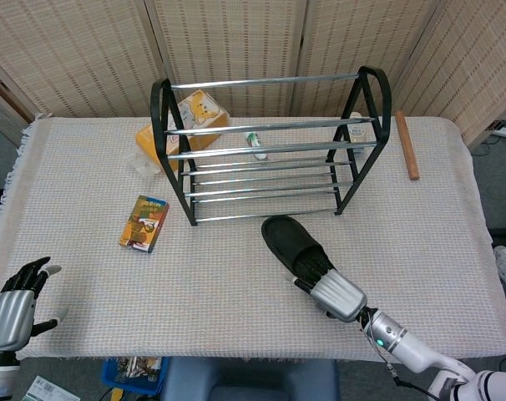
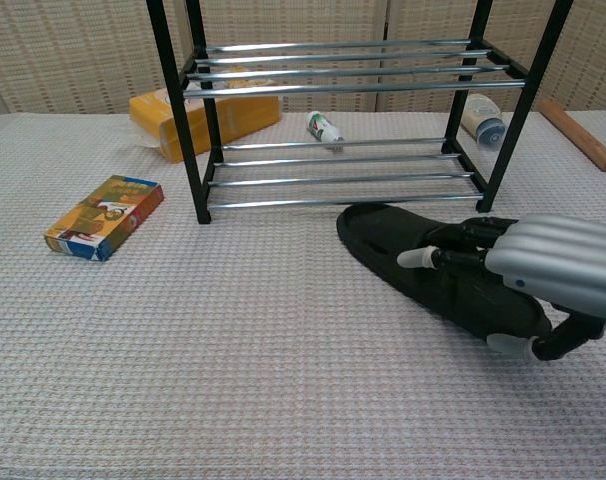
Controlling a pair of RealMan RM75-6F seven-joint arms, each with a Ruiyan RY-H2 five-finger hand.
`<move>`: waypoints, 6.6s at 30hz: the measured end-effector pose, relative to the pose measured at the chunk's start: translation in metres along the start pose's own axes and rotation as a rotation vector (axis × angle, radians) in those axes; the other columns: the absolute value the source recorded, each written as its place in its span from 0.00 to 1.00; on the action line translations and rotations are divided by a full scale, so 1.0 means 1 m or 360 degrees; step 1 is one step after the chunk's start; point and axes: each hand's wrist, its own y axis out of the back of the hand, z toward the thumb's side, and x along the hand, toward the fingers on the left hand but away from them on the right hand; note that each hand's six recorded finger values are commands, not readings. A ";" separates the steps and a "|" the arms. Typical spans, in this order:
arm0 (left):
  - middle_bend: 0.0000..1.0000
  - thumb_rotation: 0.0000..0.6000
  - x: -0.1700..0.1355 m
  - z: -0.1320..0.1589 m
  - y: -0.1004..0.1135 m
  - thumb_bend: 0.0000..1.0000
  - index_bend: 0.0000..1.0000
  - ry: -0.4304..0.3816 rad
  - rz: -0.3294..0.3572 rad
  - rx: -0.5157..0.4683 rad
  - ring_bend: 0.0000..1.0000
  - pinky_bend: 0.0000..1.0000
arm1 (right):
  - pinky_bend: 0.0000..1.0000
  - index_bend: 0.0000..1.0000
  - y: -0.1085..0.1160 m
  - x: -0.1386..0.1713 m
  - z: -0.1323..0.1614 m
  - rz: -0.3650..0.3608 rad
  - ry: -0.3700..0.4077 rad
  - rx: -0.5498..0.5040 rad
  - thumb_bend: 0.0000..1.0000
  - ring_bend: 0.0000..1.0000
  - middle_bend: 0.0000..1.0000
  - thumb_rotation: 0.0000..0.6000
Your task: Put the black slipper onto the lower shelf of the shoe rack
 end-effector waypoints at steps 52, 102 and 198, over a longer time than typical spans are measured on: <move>0.16 1.00 0.002 -0.003 0.000 0.22 0.26 0.0007 -0.0006 0.0004 0.17 0.27 | 0.07 0.00 0.008 -0.104 -0.019 0.0260 -0.0192 -0.0486 0.97 0.13 0.14 1.00; 0.16 1.00 0.001 0.001 0.002 0.22 0.26 -0.0011 -0.0006 -0.0004 0.17 0.27 | 0.07 0.00 -0.022 0.034 -0.047 0.0338 -0.0510 -0.0290 0.07 0.09 0.10 1.00; 0.16 1.00 -0.006 -0.026 -0.005 0.22 0.26 0.0055 -0.0049 -0.0024 0.17 0.27 | 0.07 0.00 0.016 -0.154 -0.074 -0.0390 -0.1267 -0.0668 0.22 0.00 0.00 1.00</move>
